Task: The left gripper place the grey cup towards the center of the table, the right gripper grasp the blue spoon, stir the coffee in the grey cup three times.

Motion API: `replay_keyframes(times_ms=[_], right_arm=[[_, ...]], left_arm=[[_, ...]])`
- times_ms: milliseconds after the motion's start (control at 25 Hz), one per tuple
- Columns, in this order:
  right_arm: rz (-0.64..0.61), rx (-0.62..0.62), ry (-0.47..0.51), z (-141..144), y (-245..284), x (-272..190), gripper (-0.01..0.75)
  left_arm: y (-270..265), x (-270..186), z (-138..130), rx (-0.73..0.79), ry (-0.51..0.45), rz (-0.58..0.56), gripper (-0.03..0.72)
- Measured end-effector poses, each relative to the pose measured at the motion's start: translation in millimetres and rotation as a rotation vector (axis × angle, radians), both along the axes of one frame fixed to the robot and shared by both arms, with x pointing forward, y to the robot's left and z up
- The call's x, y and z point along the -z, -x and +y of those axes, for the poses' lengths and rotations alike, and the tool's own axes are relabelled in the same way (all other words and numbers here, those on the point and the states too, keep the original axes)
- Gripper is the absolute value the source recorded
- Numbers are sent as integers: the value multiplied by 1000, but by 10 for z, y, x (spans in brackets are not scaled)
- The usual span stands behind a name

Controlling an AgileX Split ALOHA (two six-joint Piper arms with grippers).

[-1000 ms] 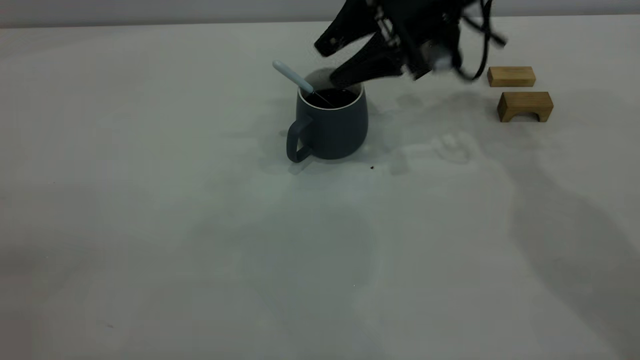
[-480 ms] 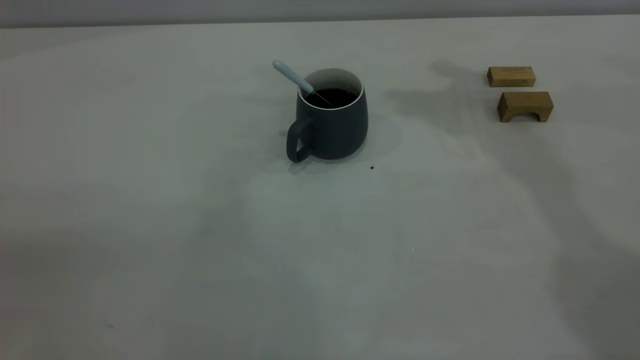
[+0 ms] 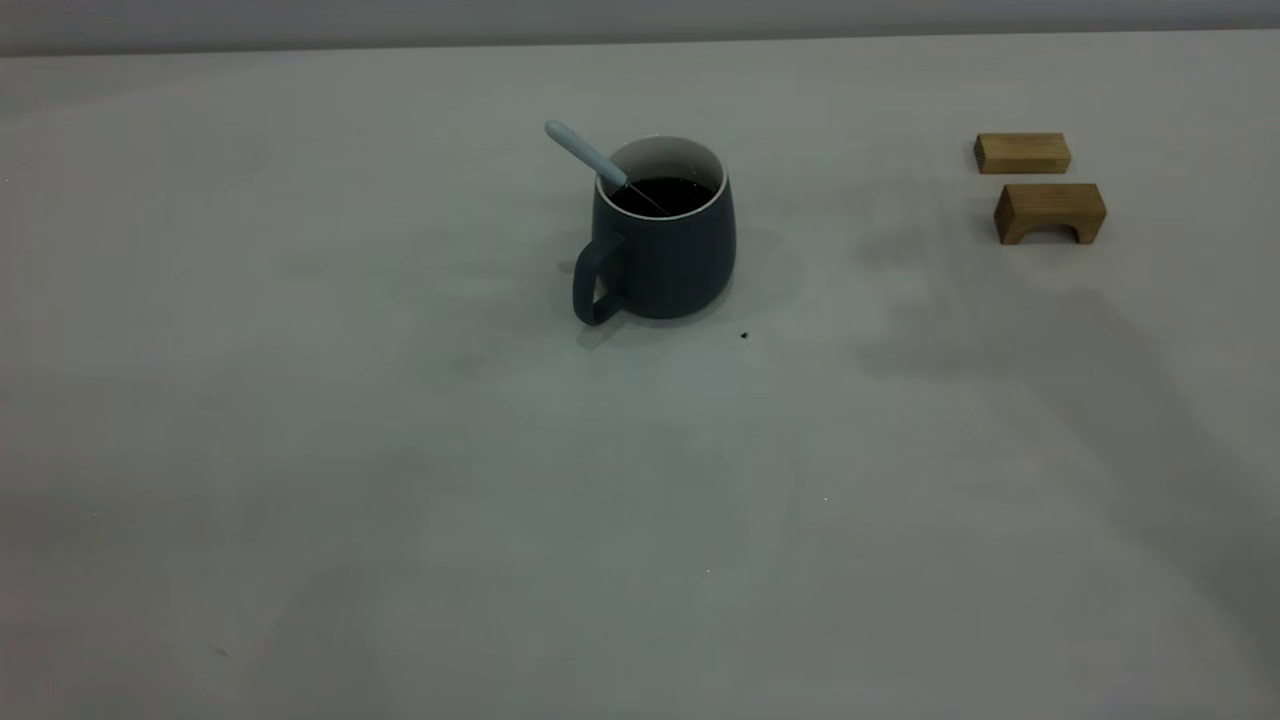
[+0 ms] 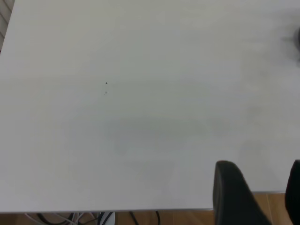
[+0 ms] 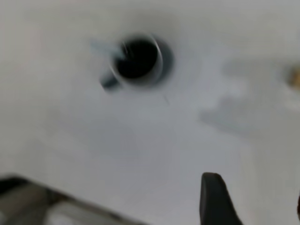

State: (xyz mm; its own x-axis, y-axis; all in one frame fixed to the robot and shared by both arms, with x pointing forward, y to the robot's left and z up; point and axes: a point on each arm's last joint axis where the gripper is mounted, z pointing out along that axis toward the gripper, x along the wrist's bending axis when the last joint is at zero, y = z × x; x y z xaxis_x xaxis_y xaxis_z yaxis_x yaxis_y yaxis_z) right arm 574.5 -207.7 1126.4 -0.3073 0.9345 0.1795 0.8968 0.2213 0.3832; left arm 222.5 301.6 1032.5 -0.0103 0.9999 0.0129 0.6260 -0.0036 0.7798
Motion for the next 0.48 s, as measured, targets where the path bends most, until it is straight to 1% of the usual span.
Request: replay_keyframes(times_ms=[40, 200, 320, 480], right_arm=[[14, 0, 23, -43, 124, 31, 440], [3, -2, 84, -213, 675, -5, 419], [-41, 1, 118, -341, 1103, -57, 404], [-183, 10, 103, -505, 1814, -205, 385]], left_arm=[[0, 0, 0, 0, 0, 0, 355], [0, 0, 0, 0, 0, 0, 355], [0, 0, 0, 0, 0, 0, 355], [0, 0, 0, 0, 0, 0, 355]])
